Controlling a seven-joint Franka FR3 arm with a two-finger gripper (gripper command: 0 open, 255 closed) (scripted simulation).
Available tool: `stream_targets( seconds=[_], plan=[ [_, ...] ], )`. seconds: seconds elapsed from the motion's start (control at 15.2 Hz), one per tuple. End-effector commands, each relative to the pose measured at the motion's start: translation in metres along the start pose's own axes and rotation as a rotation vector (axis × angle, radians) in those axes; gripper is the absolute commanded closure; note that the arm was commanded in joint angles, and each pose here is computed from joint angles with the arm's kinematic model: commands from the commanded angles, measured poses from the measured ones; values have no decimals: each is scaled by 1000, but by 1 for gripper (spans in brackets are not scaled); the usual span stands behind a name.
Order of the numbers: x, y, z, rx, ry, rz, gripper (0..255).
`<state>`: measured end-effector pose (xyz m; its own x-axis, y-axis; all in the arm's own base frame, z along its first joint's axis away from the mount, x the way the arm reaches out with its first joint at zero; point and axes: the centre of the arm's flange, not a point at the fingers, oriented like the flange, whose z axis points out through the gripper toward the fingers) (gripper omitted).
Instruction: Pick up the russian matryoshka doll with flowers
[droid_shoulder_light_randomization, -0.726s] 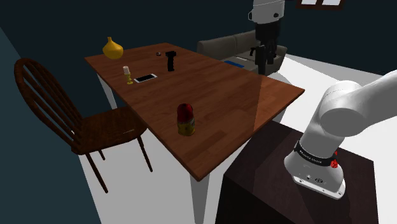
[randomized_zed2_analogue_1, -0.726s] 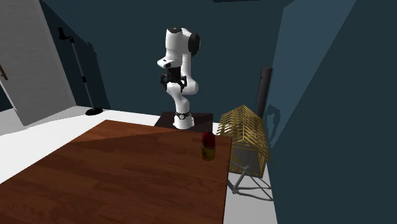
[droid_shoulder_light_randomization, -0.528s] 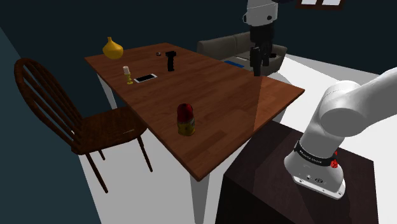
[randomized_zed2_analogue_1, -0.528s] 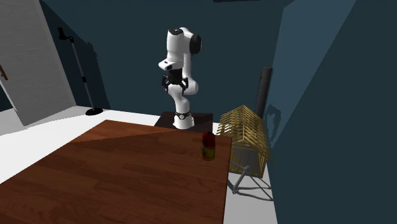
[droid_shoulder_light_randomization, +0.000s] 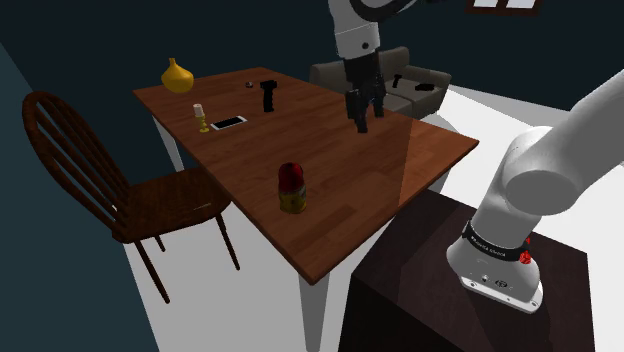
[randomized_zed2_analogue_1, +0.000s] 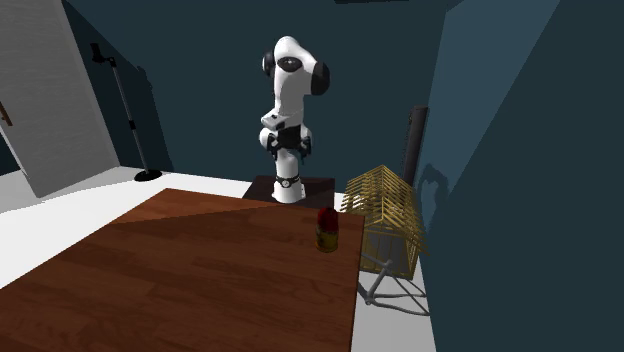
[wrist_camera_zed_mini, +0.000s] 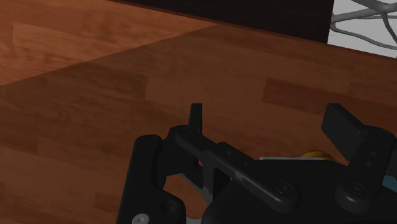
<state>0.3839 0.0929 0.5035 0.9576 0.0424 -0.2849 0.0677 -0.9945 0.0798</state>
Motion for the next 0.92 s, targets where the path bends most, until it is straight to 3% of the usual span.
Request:
stream_targets(
  seconds=[0.0, 0.86],
  plan=[
    [25, -19, 4, 8, -24, -5, 0],
    [174, -126, 33, 55, -175, -38, 0]
  ],
)
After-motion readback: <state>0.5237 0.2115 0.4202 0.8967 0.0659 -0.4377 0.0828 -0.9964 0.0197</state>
